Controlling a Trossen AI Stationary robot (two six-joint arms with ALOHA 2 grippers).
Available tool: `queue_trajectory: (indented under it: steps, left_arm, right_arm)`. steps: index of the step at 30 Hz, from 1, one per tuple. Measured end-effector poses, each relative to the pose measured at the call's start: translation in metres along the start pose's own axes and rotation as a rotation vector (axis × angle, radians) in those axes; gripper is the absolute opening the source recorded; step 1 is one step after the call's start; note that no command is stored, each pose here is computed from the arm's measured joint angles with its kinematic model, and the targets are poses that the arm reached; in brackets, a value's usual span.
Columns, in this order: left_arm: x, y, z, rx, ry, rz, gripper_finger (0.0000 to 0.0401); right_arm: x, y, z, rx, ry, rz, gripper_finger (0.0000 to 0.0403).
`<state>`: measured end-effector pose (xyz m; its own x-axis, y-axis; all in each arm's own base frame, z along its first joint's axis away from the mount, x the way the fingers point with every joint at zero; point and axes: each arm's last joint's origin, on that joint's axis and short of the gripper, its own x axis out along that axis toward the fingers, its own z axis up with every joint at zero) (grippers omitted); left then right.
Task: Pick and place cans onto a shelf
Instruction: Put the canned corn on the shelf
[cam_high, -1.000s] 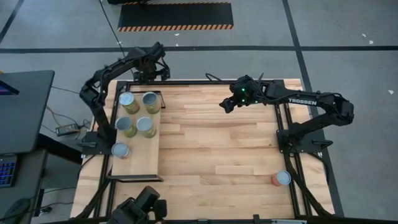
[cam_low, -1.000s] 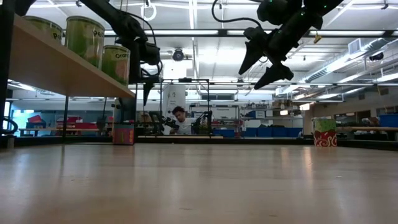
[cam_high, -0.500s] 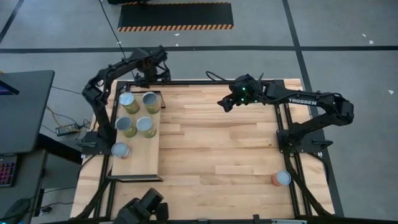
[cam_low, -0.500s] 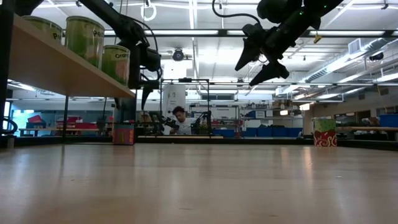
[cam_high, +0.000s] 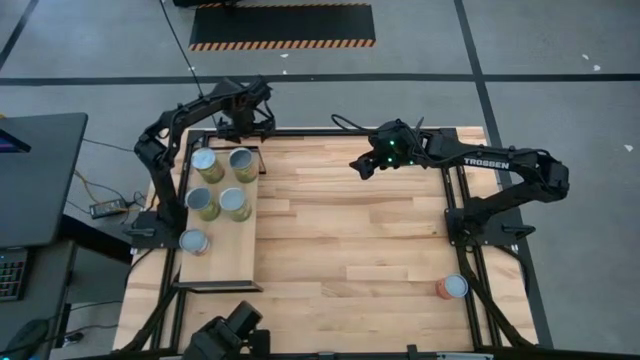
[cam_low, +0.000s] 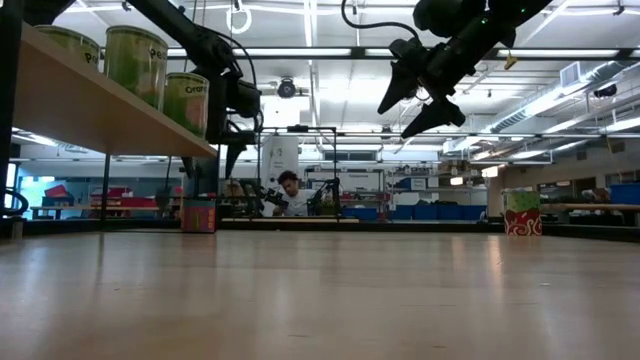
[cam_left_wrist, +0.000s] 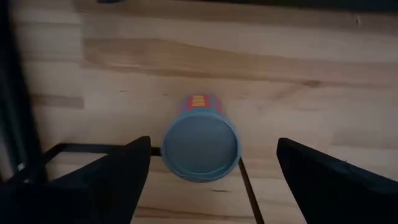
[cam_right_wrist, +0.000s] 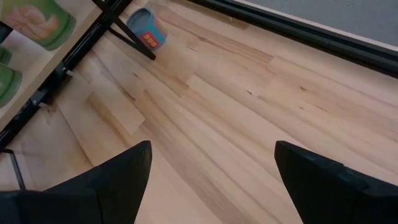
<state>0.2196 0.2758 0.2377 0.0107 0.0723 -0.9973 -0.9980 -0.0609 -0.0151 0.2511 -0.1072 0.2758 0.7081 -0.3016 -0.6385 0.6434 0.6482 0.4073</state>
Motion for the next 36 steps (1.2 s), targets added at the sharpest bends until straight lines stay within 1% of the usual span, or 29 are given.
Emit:
queue_trajectory:
  steps: [5,12,15,17,19,21,26,29,31,33,36]
  left_arm:
    - [0.01,-0.002,0.003,0.085,0.039,-0.005,0.0354]
    - [0.026,-0.001,0.01,0.105,0.077,0.01,0.0355]
    - [0.031,0.003,0.011,0.131,0.14,0.011,0.0355]
    - [0.036,0.004,0.01,0.16,0.164,0.039,0.0355]
    - [0.037,0.004,0.01,0.167,0.149,0.065,0.0355]
    - [0.038,0.002,0.012,0.166,0.133,0.056,0.0355]
    - [0.045,0.002,0.013,0.164,0.166,0.048,0.0355]
    - [0.046,-0.001,0.012,0.201,0.153,0.065,0.0355]
    - [0.047,-0.001,0.012,0.203,0.155,0.064,0.0355]
    - [0.051,0.001,0.011,0.195,0.166,0.054,0.0355]
    - [0.062,0.004,0.003,0.191,0.226,0.065,0.0355]
  right_arm:
    - [0.0,0.001,0.0,-0.002,0.001,0.002,0.0347]
    - [0.0,0.001,-0.001,0.024,0.002,0.003,0.0347]
    - [0.0,0.001,-0.001,0.016,0.002,0.003,0.0348]
    - [0.0,0.001,-0.001,0.016,0.002,0.002,0.0348]
    - [0.0,0.001,-0.001,0.015,0.001,0.001,0.0348]
    - [0.0,0.001,-0.001,0.014,0.0,-0.001,0.0348]
    - [0.0,0.001,0.0,0.013,-0.002,-0.004,0.0348]
    - [0.0,0.001,0.0,0.013,-0.007,-0.011,0.0348]
    - [0.0,0.001,0.0,0.016,-0.008,-0.012,0.0348]
    - [0.0,0.001,0.0,0.021,-0.008,-0.012,0.0348]
    - [0.0,0.0,0.0,0.021,-0.008,-0.013,0.0348]
